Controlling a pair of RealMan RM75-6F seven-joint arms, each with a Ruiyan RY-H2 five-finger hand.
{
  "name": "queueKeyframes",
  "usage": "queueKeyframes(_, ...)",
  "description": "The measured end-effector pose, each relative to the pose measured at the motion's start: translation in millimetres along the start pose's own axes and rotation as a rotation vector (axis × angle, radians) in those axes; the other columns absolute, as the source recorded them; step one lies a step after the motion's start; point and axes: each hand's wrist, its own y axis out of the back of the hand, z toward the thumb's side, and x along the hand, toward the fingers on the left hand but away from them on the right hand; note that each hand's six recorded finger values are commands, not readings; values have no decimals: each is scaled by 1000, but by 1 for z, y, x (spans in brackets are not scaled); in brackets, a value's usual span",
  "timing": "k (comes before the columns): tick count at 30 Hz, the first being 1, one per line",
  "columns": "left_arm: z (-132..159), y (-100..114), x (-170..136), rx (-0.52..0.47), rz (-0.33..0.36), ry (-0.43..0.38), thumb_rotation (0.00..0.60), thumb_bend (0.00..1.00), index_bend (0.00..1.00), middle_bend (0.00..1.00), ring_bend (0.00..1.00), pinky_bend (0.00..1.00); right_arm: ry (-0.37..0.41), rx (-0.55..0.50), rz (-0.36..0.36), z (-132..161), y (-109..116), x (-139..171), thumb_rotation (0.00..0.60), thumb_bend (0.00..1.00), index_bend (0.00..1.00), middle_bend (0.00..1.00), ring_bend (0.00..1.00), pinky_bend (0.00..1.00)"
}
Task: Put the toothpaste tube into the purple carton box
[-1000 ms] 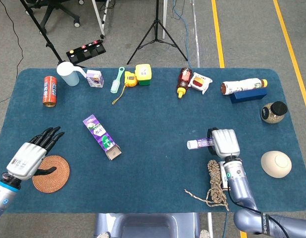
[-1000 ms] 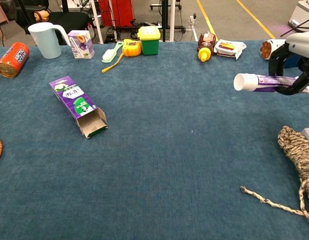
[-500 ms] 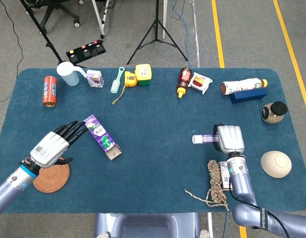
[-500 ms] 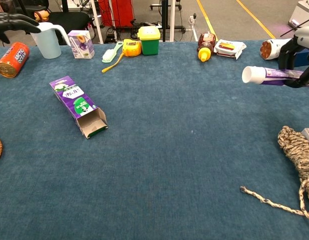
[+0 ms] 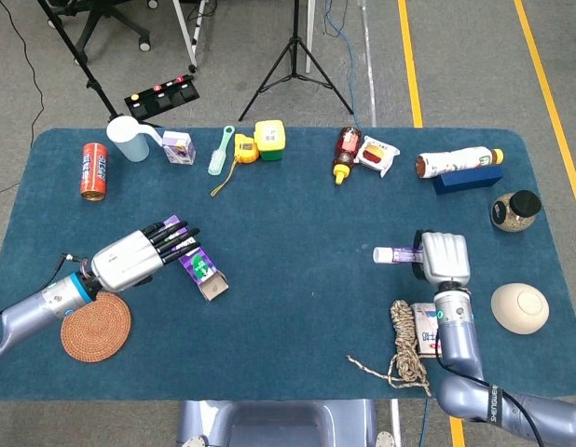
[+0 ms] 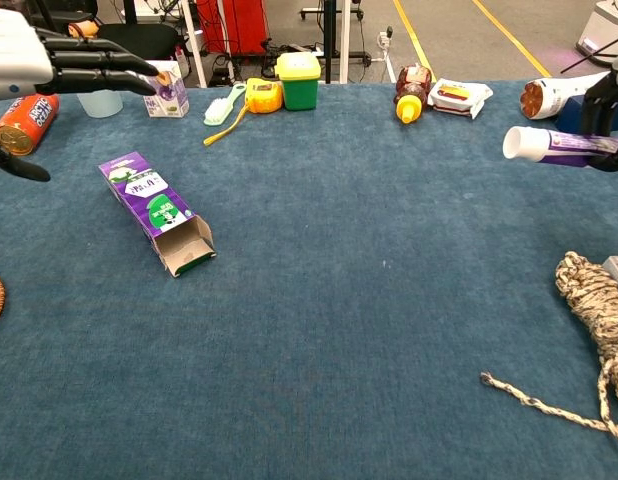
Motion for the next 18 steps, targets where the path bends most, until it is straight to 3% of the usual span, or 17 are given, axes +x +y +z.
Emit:
queueKeyframes(10, -1, -37, 44, 30, -56, -55, 600, 68, 0, 0, 0, 267, -45, 9, -15, -10, 5, -9, 600, 711, 696, 851, 878, 868)
queueKeyframes(18, -5, -57, 61, 28, -117, -43, 600, 70, 0, 0, 0, 278, -60, 17, -13, -16, 5, -12, 600, 713, 696, 851, 878, 868)
